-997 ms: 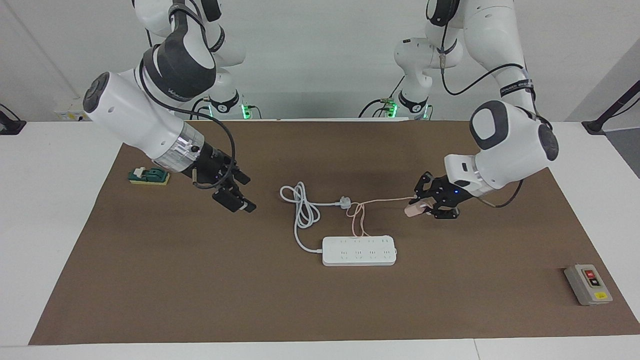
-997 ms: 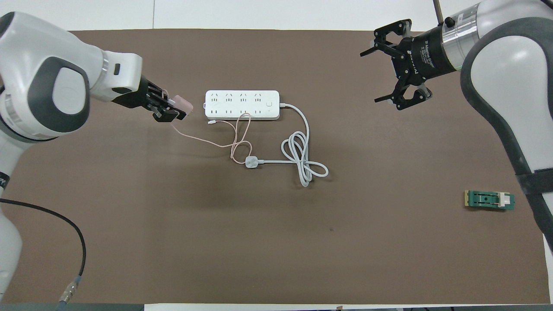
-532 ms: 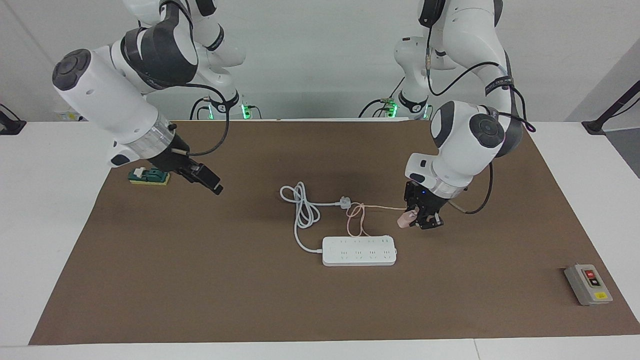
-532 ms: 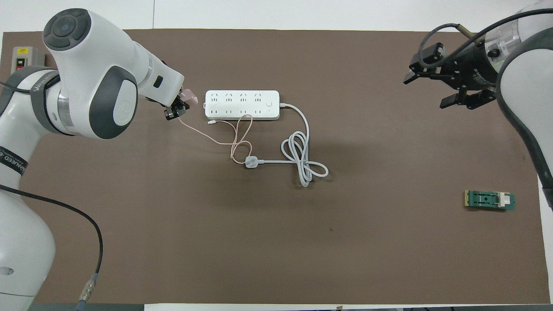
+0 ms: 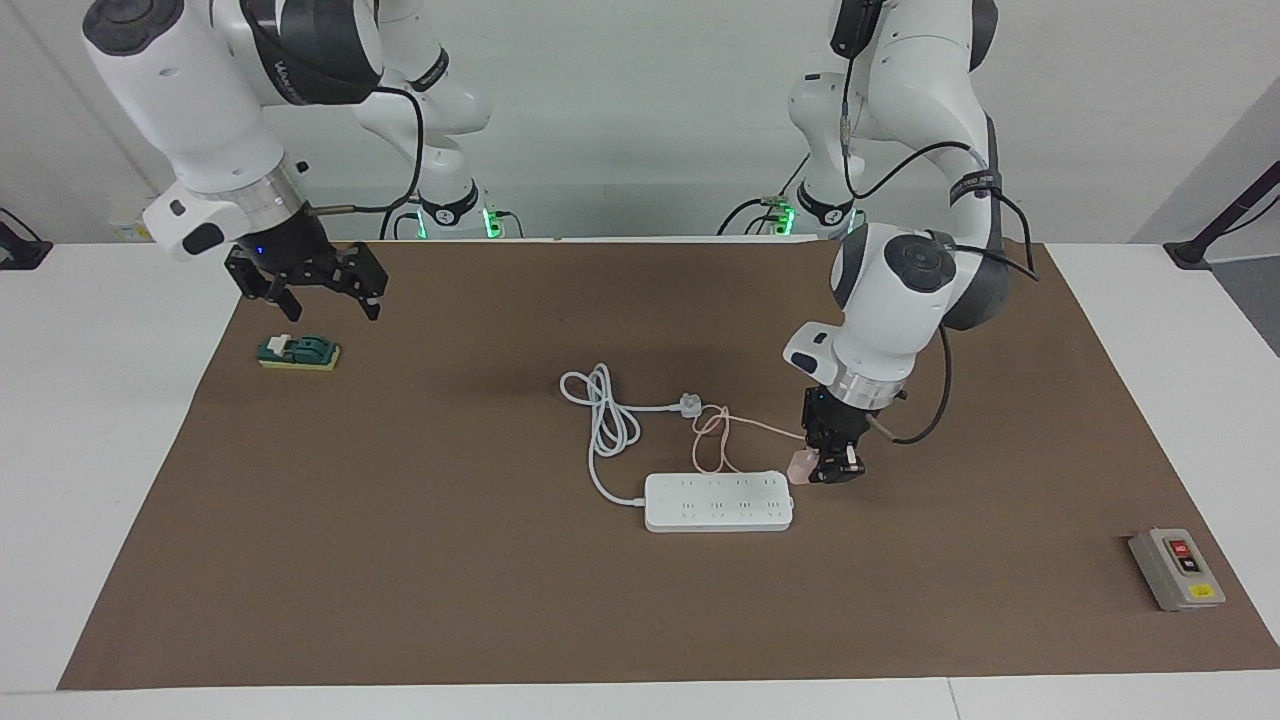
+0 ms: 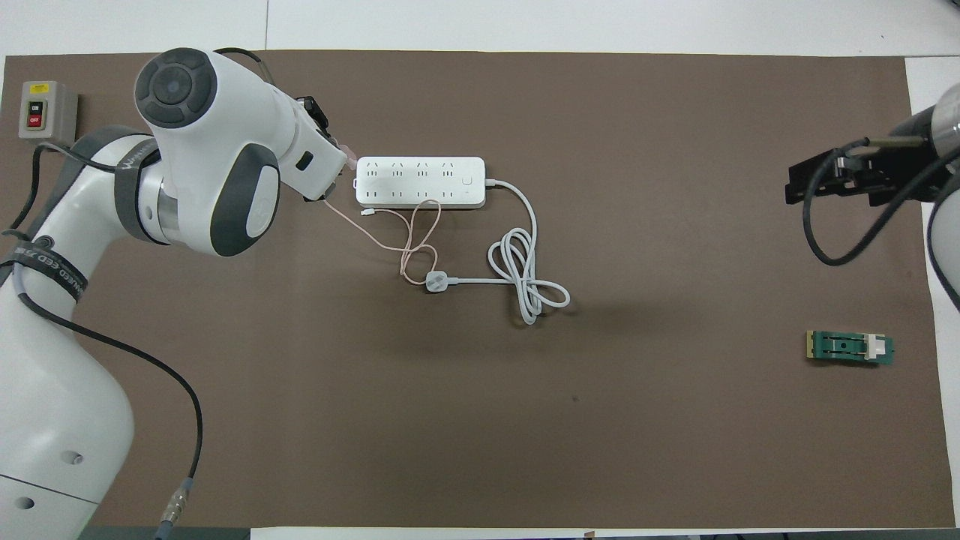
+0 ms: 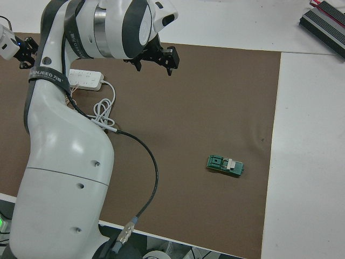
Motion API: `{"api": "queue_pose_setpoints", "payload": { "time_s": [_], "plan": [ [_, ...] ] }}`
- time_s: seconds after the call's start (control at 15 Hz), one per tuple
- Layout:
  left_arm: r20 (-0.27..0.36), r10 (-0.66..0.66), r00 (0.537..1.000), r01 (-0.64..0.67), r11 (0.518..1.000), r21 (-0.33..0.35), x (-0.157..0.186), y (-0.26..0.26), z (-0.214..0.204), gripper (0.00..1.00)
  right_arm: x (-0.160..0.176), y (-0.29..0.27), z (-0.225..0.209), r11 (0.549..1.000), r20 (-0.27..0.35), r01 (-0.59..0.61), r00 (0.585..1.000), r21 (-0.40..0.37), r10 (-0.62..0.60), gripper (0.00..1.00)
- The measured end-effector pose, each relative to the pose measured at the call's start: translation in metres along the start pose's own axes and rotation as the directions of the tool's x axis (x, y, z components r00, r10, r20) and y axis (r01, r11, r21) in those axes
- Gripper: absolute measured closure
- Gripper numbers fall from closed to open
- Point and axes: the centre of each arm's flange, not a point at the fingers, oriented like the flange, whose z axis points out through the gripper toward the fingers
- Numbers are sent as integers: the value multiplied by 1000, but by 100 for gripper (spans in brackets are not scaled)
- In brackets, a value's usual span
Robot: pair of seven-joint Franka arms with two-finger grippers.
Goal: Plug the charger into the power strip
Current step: 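Push the charger prongs into the nearest power strip socket with the left gripper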
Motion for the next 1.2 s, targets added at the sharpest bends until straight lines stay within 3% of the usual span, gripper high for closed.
{"api": "queue_pose_setpoints", "payload": {
  "time_s": [0.13,0.33,1.2],
  "plan": [
    [20,21,1000,-21,1000,-14,-1,6,10,69,-20,13,2,1000,43,10,999,-14,-10,0],
    [25,48,999,-48,999,-24,-2,10,18,69,-25,22,8,999,62,17,998,-29,-15,0],
    [0,58,998,-57,998,36,4,27,47,69,-24,23,2,999,61,15,998,-34,-13,0]
  ]
}}
